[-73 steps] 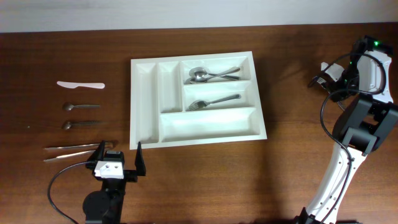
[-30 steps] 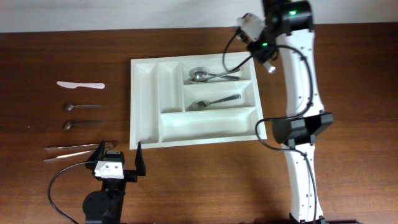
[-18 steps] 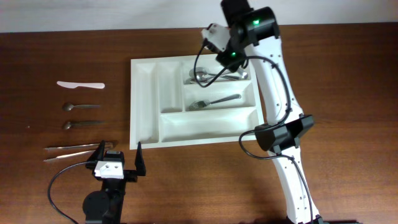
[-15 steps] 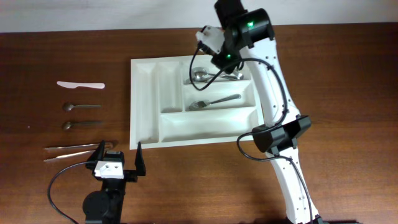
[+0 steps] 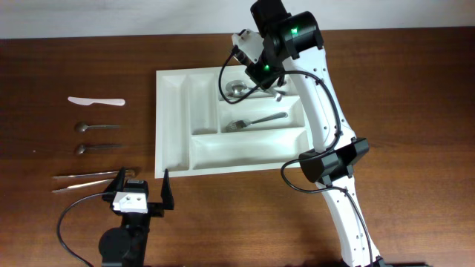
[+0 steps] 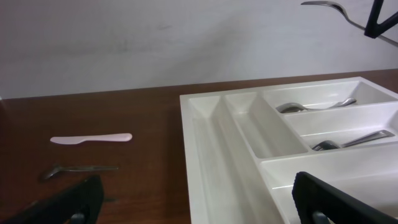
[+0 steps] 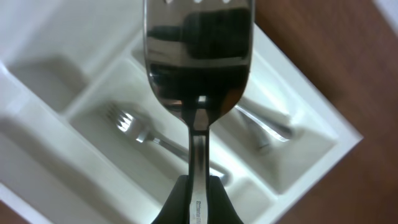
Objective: Pack container
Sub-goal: 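Carry the fork left over the tray's upper right compartment, then lower the fork into the middle right compartment and open the gripper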
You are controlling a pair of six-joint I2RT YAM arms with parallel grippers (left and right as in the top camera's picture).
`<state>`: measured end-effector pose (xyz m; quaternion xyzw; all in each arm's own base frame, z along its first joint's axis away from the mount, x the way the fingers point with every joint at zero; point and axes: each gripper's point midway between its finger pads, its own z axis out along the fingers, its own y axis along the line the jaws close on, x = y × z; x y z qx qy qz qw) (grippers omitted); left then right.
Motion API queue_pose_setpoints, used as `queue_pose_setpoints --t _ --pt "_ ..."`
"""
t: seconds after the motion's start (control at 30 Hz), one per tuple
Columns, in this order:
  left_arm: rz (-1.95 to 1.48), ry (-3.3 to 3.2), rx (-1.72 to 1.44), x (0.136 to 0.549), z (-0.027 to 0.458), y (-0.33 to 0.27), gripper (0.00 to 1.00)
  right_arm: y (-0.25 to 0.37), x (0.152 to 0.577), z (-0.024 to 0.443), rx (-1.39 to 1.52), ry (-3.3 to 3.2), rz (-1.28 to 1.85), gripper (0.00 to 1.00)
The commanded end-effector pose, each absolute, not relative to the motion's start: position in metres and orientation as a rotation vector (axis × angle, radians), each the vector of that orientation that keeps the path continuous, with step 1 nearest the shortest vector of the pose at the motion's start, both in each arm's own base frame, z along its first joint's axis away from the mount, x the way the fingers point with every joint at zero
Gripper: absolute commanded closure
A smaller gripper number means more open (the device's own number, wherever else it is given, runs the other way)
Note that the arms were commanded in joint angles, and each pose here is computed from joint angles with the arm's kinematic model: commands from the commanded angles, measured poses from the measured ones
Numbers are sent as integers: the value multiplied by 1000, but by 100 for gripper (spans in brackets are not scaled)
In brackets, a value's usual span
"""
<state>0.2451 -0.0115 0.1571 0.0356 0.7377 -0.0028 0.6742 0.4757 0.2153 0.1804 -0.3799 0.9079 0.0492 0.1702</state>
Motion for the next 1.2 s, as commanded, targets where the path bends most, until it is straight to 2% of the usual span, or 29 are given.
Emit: queue_pose_setpoints --t 0.0,0.13,0.37,0.63,0.8,1.17 --pt "16 1659 72 245 156 -8 1 223 471 197 -720 2677 284 96" --pt "16 1659 72 245 156 -8 1 224 476 199 -226 2776 380 96" --pt "16 1659 72 245 156 -8 1 228 486 204 445 2760 522 96" --pt "16 1659 72 245 156 -8 1 221 495 205 1357 2509 622 96" --pt "16 1659 72 245 156 -8 1 212 499 204 1698 2314 627 96" --pt "16 1659 72 245 156 -8 1 196 482 192 2081 2137 528 96"
